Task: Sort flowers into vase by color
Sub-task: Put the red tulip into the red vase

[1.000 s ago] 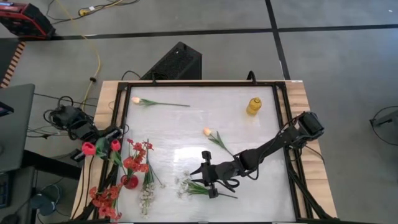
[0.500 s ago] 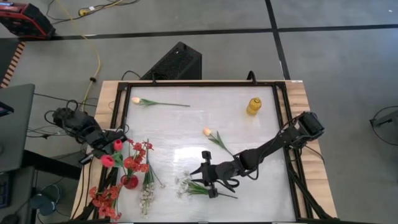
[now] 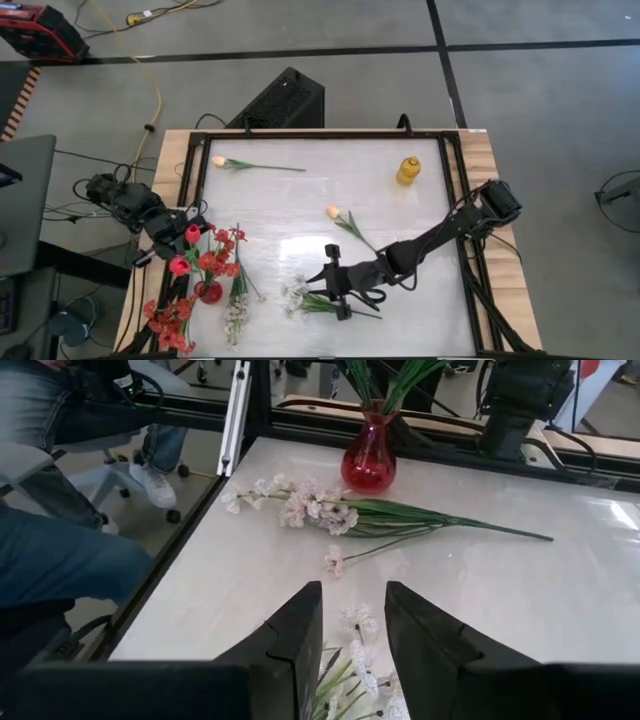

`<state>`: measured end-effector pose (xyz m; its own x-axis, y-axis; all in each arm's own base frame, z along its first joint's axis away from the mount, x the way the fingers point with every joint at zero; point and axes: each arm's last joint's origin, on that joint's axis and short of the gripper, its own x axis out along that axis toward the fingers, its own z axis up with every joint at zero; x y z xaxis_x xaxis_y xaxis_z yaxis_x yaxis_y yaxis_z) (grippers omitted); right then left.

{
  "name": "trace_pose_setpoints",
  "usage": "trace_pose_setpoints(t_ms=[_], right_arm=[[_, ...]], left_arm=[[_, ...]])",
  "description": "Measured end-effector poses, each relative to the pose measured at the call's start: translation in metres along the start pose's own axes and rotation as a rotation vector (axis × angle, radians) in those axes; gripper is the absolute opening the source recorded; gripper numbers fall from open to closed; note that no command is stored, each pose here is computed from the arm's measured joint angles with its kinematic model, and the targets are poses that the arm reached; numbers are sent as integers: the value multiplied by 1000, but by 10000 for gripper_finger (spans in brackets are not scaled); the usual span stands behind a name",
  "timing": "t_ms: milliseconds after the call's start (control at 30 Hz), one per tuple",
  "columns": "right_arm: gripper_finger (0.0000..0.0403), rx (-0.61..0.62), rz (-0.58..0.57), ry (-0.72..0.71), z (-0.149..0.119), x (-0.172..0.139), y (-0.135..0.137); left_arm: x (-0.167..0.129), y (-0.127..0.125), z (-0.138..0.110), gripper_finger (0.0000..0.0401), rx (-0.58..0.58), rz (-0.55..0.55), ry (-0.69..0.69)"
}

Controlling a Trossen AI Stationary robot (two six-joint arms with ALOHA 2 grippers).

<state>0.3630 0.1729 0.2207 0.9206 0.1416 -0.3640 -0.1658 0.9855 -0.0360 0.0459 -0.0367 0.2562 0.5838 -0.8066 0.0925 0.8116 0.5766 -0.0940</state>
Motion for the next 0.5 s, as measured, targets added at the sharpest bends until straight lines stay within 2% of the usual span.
trace_pose_setpoints(t_ms=[500], right_arm=[[136, 2, 0, -1, 0, 0, 1]], left_arm=[[1, -2, 0, 0, 53, -35, -1]])
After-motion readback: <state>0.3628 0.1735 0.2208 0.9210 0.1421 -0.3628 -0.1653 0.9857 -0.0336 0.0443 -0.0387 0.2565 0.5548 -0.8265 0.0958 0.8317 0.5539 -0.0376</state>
